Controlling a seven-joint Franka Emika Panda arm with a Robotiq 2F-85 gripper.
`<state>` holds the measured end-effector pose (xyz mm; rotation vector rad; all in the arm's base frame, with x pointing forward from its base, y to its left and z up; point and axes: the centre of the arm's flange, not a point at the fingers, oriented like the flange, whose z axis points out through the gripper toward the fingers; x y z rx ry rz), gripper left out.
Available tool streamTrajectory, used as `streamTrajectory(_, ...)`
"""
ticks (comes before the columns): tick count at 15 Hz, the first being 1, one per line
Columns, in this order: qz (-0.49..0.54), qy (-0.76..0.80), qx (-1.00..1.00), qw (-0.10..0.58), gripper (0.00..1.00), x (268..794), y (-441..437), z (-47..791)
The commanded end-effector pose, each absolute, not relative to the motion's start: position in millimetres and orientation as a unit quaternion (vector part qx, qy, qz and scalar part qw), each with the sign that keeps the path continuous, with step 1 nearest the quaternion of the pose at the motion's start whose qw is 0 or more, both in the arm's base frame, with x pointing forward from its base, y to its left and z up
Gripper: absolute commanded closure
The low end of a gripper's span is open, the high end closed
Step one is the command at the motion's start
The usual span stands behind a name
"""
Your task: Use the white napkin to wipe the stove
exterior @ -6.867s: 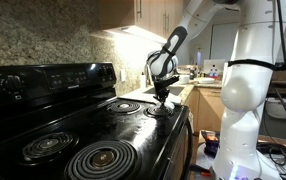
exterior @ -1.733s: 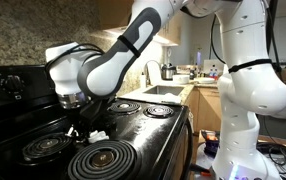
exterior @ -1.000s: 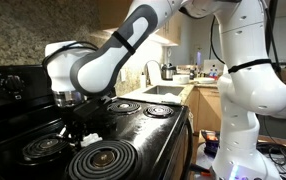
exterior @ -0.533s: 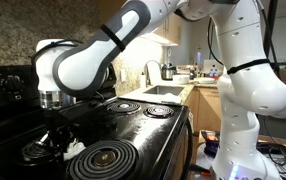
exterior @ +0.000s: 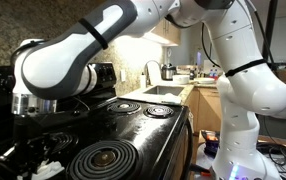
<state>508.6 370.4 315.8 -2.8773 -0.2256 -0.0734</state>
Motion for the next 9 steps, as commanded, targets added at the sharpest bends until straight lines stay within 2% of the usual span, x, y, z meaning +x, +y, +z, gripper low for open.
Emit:
streamTrajectory(1, 0.016, -0.086, -0.984, 0.155, 0.91, 507, 382, 249)
streamTrajectory(5, 0.02, -0.074, -0.984, 0.158, 0.91, 506, 372, 255)
streamTrajectory(9, 0.031, -0.058, -0.987, 0.145, 0.92, 478, 366, 262)
